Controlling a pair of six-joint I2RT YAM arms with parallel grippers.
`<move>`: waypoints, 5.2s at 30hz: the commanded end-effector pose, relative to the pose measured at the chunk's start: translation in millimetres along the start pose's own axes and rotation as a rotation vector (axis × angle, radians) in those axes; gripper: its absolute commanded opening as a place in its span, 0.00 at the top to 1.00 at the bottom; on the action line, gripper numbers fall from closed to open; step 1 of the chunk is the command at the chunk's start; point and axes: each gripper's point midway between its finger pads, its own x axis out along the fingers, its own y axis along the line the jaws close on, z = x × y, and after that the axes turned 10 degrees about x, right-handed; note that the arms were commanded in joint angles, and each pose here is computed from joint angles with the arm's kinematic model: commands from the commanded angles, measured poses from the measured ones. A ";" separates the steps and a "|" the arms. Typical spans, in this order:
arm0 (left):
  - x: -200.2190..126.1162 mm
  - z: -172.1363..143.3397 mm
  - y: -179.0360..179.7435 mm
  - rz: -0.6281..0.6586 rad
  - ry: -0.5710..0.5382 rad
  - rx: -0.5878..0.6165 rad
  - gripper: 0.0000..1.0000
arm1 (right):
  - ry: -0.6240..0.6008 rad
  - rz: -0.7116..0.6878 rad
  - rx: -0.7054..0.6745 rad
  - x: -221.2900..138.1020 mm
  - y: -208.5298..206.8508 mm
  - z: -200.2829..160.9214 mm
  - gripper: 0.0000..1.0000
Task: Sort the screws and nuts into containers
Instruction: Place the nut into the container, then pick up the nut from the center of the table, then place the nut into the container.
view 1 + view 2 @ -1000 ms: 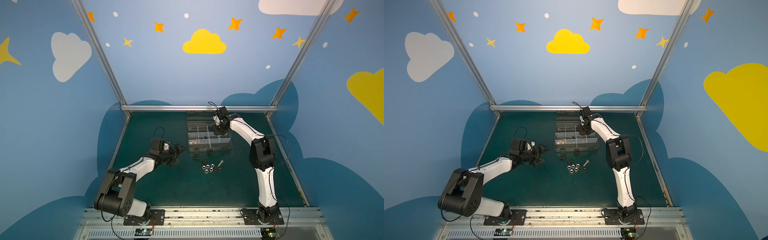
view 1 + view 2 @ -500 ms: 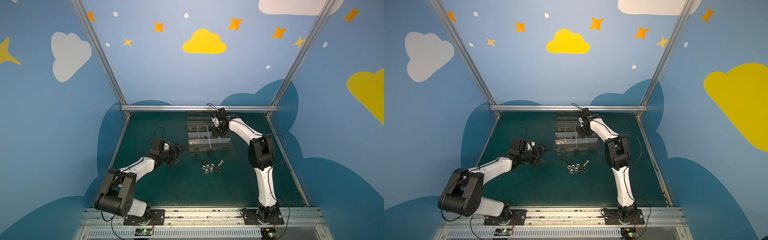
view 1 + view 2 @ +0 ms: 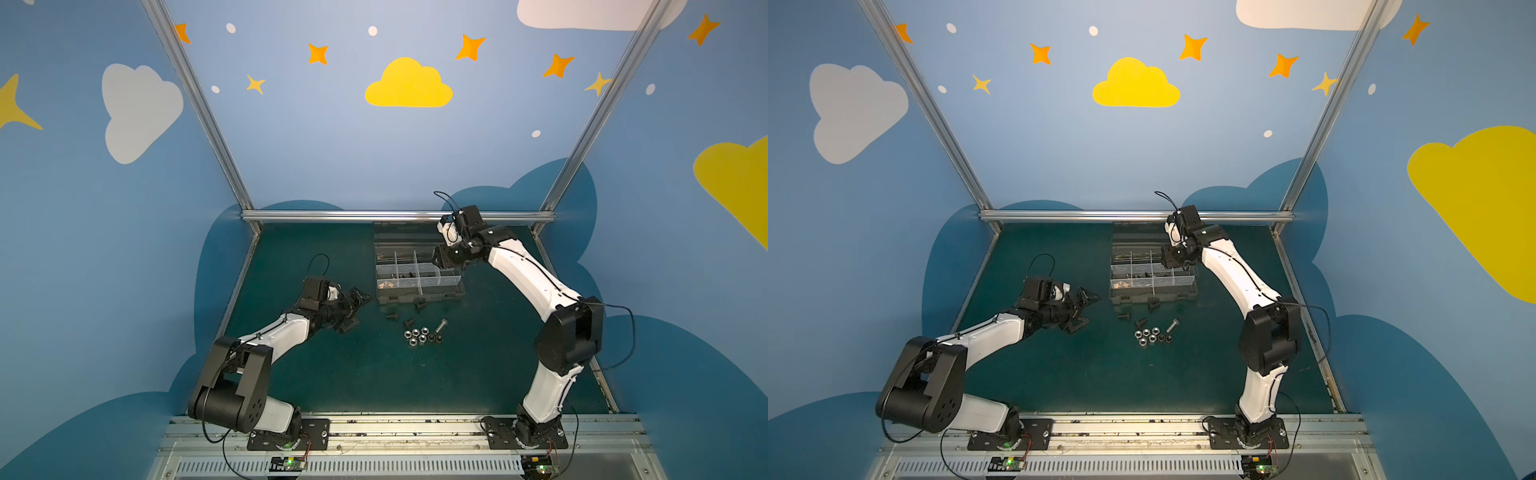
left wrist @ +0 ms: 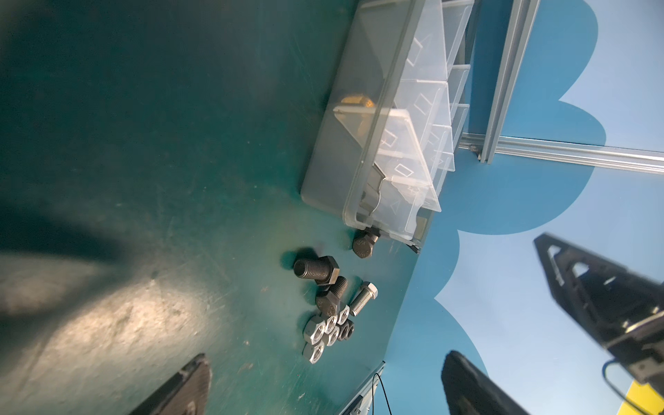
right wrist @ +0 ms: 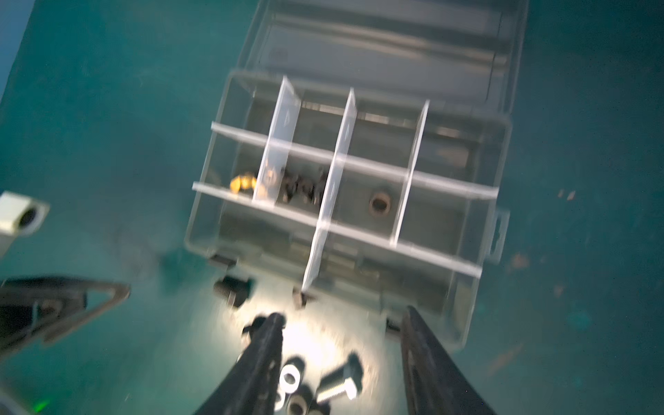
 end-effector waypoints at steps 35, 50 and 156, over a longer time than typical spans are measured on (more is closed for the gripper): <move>-1.6 2.9 -6.5 -0.001 0.000 0.018 0.00 | 0.474 -0.150 0.003 73.3 -25.9 -208.4 0.47; 0.4 2.5 -3.5 0.005 0.005 0.016 0.00 | 0.495 -0.071 -0.040 71.6 -12.0 -217.3 0.47; -2.6 -1.0 -1.4 0.001 -0.004 0.022 0.00 | 0.112 -0.179 -0.079 54.6 -20.0 16.0 1.00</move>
